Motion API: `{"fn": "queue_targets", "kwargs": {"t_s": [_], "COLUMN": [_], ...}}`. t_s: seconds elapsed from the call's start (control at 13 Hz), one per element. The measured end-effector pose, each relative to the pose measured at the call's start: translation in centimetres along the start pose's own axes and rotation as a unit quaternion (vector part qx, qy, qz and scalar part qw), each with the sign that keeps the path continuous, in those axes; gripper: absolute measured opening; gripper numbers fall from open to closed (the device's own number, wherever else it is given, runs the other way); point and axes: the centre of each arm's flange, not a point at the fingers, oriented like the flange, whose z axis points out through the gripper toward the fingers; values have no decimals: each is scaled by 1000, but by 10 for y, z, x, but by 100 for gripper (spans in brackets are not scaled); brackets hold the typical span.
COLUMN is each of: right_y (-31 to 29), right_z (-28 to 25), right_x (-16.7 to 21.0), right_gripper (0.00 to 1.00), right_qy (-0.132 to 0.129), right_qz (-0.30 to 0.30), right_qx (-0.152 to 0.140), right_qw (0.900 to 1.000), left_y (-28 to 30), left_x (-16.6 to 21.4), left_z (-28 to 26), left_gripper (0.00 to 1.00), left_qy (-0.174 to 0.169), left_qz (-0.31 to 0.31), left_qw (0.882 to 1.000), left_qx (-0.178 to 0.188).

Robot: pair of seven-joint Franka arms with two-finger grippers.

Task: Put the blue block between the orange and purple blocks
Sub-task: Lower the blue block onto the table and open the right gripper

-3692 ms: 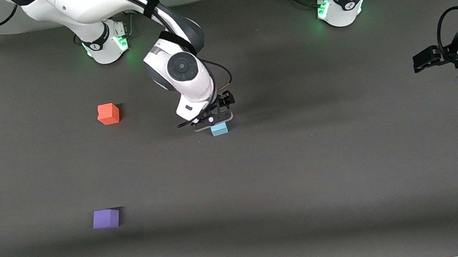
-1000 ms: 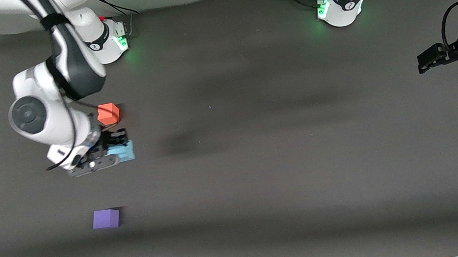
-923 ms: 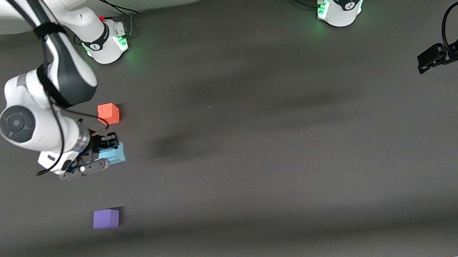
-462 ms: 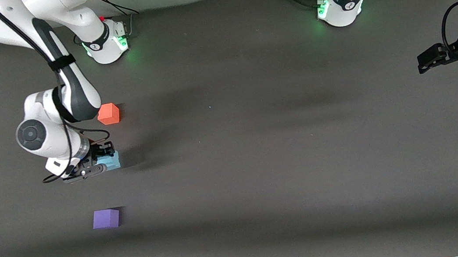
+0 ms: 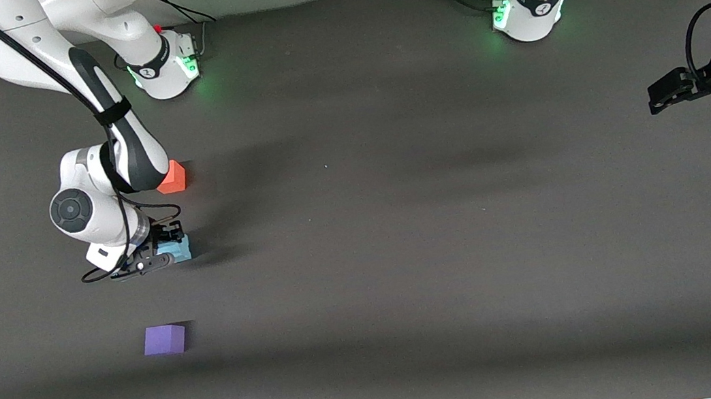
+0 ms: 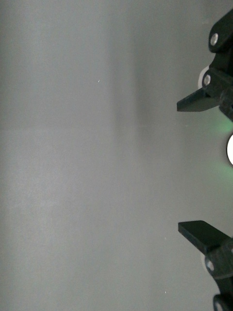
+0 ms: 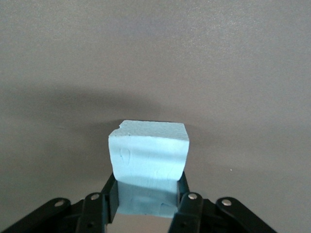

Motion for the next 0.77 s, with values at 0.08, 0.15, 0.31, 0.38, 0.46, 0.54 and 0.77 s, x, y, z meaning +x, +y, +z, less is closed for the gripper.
{"fn": "queue_targets", "kwargs": {"t_s": [0.08, 0.15, 0.31, 0.38, 0.46, 0.54, 0.77], "right_y": [2, 5, 8, 8, 8, 8, 9], "right_z": [0, 1, 3, 5, 7, 9, 12], "right_x": [0, 0, -1, -1, -1, -1, -1], "right_gripper": [49, 49, 49, 49, 49, 52, 69], "right_qy": [0, -1, -2, -3, -4, -5, -3], "right_qz": [2, 5, 9, 15, 22, 24, 25], "right_qx": [0, -1, 0, 5, 10, 12, 11], "right_qw": [1000, 1000, 1000, 1000, 1000, 1000, 1000], "left_y": [0, 0, 0, 0, 0, 0, 0], "left_x": [0, 0, 1, 1, 1, 1, 1], "left_z": [0, 0, 0, -1, -1, -1, -1], "left_gripper": [100, 100, 100, 100, 100, 100, 100], "left_qy": [0, 1, 3, 3, 4, 4, 5], "left_qz": [-1, -2, -2, -2, -2, -2, -2], "left_qw": [1000, 1000, 1000, 1000, 1000, 1000, 1000], "left_qx": [0, 0, 0, 0, 0, 0, 0]}}
